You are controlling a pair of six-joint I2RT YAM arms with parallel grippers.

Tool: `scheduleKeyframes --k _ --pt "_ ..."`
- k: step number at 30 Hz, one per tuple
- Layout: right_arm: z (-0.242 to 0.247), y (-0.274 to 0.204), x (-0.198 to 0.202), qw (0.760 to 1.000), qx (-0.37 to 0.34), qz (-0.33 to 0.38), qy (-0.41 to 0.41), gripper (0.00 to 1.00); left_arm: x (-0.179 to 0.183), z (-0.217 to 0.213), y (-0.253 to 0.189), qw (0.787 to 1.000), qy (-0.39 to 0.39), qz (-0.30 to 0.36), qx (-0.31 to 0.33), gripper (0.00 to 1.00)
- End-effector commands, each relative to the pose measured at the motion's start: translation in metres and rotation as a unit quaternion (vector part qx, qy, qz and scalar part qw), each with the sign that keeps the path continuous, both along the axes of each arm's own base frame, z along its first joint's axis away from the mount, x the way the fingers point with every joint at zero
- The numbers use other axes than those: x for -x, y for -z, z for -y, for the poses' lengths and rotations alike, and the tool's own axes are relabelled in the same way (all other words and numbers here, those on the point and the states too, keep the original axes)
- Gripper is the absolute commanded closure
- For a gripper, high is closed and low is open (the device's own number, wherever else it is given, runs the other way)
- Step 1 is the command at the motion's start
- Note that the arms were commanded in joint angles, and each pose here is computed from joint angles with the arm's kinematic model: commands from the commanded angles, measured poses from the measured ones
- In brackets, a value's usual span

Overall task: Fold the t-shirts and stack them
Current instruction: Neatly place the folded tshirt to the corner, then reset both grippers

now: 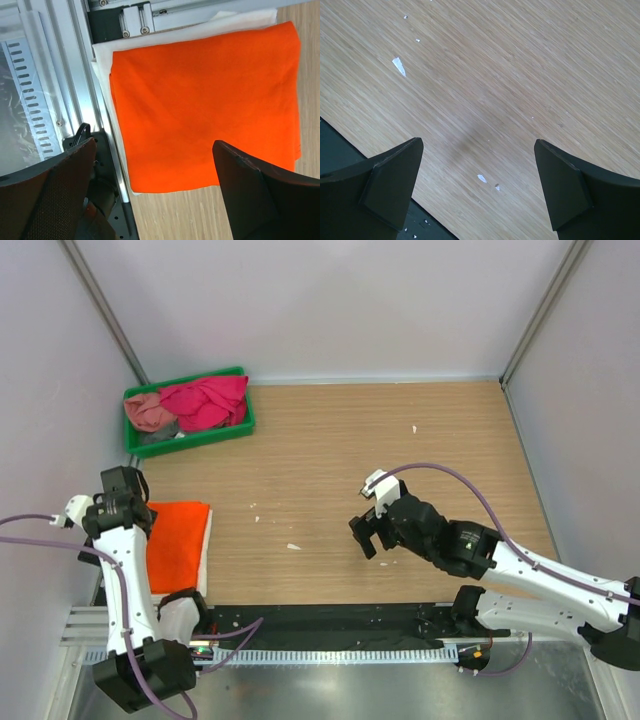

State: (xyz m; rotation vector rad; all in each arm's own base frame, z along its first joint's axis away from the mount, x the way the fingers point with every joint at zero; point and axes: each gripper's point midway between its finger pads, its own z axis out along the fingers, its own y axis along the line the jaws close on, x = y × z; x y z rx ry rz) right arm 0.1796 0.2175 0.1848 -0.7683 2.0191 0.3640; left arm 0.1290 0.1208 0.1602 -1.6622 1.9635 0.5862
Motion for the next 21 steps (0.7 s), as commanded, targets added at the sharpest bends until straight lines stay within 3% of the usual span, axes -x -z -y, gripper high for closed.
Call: scheduleKeyframes --k 1,7,13,16,17,19,20,21 --pt "-0.002 -0.010 -0.002 1.000 -0.020 0.015 0.000 0.00 -0.004 -0.012 -0.033 0.999 -0.017 0.026 -0.036 0.00" --pt "-0.007 -0.008 -0.005 0.999 -0.032 -0.007 0.028 0.00 -0.052 0.020 -0.043 0.990 0.020 0.134 0.039 0.00" --pt "-0.008 0.002 -0.010 0.981 -0.122 -0.075 0.128 0.00 -0.106 0.110 -0.034 0.963 0.208 0.158 0.064 0.00" --pt "-0.012 0.011 -0.004 0.958 -0.195 -0.130 0.165 0.00 -0.114 0.175 -0.027 0.926 0.331 0.163 0.079 0.00" --pt "-0.009 0.024 0.004 0.945 -0.222 -0.158 0.180 0.00 -0.115 0.211 -0.032 0.898 0.388 0.188 0.092 0.00" --pt "-0.009 0.028 0.008 0.930 -0.263 -0.172 0.190 0.00 -0.106 0.243 -0.024 0.866 0.436 0.213 0.122 0.00" --pt "-0.004 0.044 0.012 0.925 -0.265 -0.183 0.200 0.00 -0.102 0.280 -0.034 0.825 0.474 0.257 0.167 0.01" --pt "0.001 0.034 0.011 0.912 -0.304 -0.177 0.211 0.00 -0.096 0.294 -0.035 0.805 0.487 0.279 0.194 0.00"
